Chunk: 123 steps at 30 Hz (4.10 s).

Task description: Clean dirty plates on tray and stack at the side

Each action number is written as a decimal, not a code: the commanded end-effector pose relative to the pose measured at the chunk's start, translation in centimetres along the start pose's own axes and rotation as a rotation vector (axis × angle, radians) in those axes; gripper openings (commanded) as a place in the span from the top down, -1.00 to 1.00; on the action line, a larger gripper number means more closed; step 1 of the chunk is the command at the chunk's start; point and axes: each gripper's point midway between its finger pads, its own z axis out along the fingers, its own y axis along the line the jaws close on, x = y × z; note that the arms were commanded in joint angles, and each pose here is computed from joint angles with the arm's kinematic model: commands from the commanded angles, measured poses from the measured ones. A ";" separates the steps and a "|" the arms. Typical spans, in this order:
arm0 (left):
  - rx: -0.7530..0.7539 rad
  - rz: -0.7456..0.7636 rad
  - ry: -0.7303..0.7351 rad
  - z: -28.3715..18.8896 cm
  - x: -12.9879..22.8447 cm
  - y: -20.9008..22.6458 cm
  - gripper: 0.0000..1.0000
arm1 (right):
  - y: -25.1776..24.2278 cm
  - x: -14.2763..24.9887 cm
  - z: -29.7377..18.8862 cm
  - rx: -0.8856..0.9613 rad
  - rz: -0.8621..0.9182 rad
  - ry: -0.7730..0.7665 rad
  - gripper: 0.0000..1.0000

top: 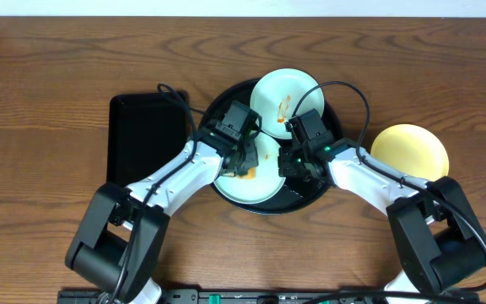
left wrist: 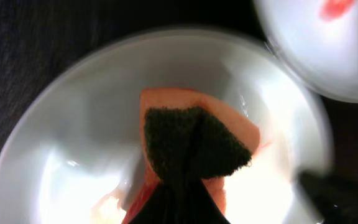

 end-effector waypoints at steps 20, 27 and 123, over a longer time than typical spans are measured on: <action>0.168 -0.445 0.072 3.4 0.5 -4.2 0.85 | -0.6 0.4 0.4 0.032 0.006 0.011 0.98; 0.118 -0.373 0.074 4.7 2.0 -4.1 0.85 | -0.6 0.4 0.4 0.032 0.006 0.011 0.98; 0.025 0.005 0.081 -1.7 -5.5 17.9 0.83 | -25.4 -1.5 -20.7 0.627 0.598 -0.335 0.98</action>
